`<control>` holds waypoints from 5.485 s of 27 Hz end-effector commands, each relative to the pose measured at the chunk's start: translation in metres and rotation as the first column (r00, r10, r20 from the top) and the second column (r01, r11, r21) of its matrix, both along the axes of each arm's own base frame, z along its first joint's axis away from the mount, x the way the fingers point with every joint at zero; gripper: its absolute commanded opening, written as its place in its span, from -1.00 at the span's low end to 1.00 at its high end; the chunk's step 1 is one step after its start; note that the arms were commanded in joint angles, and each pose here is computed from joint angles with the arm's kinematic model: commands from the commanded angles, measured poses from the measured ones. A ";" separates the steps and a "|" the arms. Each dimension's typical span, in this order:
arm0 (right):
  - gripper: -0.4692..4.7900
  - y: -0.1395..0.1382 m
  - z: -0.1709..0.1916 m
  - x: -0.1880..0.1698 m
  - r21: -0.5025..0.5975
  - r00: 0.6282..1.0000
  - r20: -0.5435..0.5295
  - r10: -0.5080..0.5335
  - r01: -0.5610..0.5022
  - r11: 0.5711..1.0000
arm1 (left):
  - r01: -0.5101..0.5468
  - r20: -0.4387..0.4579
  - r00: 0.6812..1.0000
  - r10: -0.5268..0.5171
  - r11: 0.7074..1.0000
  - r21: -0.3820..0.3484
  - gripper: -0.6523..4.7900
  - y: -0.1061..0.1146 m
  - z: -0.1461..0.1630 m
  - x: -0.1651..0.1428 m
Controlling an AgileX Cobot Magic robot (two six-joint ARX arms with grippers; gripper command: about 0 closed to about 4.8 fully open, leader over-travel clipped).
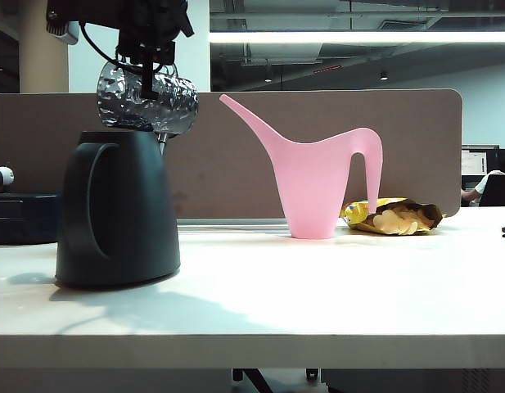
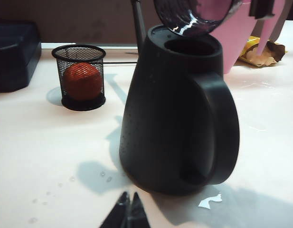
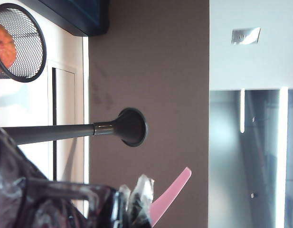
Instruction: Pour the water from the cup into the kettle.
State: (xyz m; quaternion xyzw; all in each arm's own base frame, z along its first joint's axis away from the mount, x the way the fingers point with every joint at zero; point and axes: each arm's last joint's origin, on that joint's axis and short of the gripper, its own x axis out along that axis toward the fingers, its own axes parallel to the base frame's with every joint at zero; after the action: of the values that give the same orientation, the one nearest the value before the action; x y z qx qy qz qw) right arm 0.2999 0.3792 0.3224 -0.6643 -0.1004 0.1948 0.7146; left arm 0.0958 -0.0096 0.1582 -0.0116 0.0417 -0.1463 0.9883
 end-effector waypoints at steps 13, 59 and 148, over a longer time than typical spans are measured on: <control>-0.85 0.003 -0.005 -0.002 -0.049 1.000 0.011 -0.010 0.011 0.999 | -0.011 0.016 1.000 0.011 1.000 0.005 -0.78 0.000 0.002 0.000; -0.85 -0.225 0.111 0.029 0.708 0.828 -0.540 -0.152 0.545 0.449 | -0.012 0.013 1.000 0.012 1.000 -0.002 -0.78 0.000 0.002 0.000; -0.22 -0.297 -0.186 0.040 0.715 0.712 -0.698 0.077 0.698 0.039 | -0.007 -0.031 0.999 0.007 1.000 -0.005 -0.78 0.000 -0.002 0.000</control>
State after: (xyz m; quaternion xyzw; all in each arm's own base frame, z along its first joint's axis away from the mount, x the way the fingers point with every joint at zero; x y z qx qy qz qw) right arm 0.3407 0.0821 0.1368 0.0685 0.1672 0.0902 0.9794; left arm 0.0955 -0.0094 0.1546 -0.0170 0.0609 -0.1421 0.9878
